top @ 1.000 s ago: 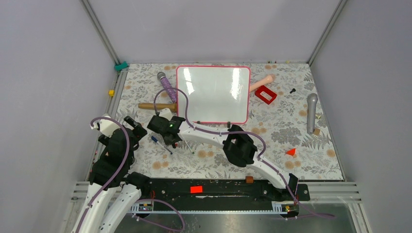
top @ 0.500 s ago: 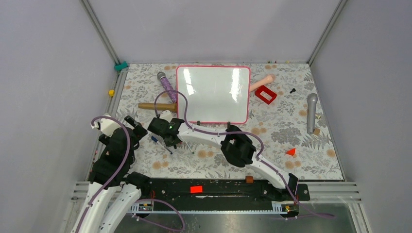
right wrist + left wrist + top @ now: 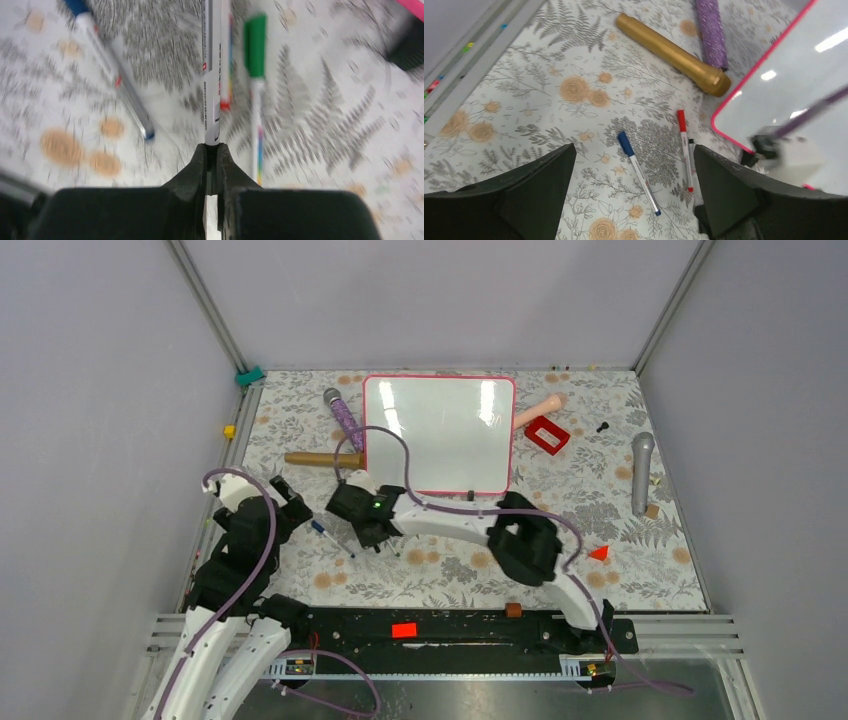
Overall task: Write a sentence on the whiteboard
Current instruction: Pick up the whiteboard marker from the center of the board, then pass from the right arm to the left
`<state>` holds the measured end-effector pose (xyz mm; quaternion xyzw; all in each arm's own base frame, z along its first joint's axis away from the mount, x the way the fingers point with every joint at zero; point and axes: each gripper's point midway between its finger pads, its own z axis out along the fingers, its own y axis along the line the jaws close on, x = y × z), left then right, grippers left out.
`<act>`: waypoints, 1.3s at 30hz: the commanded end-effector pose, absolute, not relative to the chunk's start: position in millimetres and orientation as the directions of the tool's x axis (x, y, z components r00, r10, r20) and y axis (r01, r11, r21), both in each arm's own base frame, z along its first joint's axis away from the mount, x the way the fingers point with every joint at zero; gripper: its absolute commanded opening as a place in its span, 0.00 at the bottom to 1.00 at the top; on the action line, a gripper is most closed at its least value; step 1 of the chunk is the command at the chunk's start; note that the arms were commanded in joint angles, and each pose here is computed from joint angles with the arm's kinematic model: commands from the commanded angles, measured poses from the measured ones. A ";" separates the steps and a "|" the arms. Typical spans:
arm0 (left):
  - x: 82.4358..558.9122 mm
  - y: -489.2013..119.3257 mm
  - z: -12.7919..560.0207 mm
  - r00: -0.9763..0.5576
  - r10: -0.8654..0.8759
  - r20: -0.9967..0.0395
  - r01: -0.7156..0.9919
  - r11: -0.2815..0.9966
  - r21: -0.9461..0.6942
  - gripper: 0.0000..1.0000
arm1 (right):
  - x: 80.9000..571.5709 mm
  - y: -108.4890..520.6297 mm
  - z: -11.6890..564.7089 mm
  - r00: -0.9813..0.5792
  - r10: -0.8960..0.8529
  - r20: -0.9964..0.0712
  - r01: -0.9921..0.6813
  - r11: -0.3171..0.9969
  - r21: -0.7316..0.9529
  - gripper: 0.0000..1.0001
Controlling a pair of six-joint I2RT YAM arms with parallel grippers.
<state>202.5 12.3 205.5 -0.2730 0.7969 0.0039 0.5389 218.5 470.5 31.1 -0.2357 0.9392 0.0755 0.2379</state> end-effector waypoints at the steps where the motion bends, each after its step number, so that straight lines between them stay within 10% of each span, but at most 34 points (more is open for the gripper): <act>1: 214.4 -29.6 219.1 -0.362 -0.364 -0.858 -0.197 0.930 -0.311 0.90 | 216.0 469.9 153.5 -0.703 -0.240 -0.670 -0.541 0.791 0.284 0.00; 14: 165.3 -189.9 271.4 -0.618 -0.511 -0.598 0.477 0.361 -0.801 0.81 | 180.0 356.8 212.8 -0.712 0.024 -0.702 -0.519 0.656 0.549 0.00; 39: 165.4 -234.4 298.7 -0.622 -0.485 -0.614 0.565 0.266 -0.781 0.46 | 123.3 363.1 258.7 -0.710 -0.034 -0.703 -0.673 0.324 0.664 0.00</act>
